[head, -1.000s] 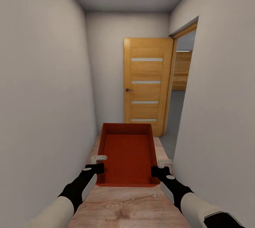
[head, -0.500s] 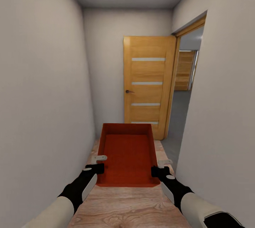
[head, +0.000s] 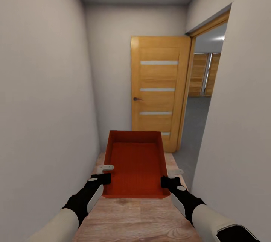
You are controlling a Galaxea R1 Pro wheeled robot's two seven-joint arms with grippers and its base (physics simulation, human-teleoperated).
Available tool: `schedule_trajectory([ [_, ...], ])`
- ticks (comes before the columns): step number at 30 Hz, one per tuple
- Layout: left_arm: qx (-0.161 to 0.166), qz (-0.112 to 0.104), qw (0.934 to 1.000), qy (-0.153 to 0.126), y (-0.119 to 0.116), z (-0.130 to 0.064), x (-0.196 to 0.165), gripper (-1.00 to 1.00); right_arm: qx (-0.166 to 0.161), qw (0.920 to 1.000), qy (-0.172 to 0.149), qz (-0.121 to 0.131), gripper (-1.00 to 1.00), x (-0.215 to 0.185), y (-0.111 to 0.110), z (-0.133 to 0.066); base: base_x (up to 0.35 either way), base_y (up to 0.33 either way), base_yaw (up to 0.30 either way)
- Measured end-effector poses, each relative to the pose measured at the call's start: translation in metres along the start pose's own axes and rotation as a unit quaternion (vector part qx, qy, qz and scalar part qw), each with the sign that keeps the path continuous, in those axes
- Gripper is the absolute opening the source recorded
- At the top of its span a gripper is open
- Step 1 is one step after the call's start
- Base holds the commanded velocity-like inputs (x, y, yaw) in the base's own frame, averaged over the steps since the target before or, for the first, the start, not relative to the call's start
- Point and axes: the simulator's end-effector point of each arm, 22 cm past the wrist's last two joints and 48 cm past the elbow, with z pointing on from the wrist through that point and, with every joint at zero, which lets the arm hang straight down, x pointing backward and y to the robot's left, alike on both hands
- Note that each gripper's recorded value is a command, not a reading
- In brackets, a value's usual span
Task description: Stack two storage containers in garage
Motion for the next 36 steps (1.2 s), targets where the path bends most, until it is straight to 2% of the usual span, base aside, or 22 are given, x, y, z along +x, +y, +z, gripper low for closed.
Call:
schedule_trajectory([
  [21, 0.000, -0.002, 1.0000, 0.002, -0.0001, 0.0001, 0.0013, -1.00, 0.000, 1.0000, 0.002, -0.002, -1.00, -0.0001, -0.0002, 0.0001, 0.323, 0.000, -0.003],
  [36, -0.001, -0.001, 1.0000, 0.001, 0.0012, 0.0002, 0.0006, -1.00, 0.001, 1.0000, 0.002, -0.001, -1.00, 0.0003, 0.0011, 0.0000, 0.323, 0.000, -0.251],
])
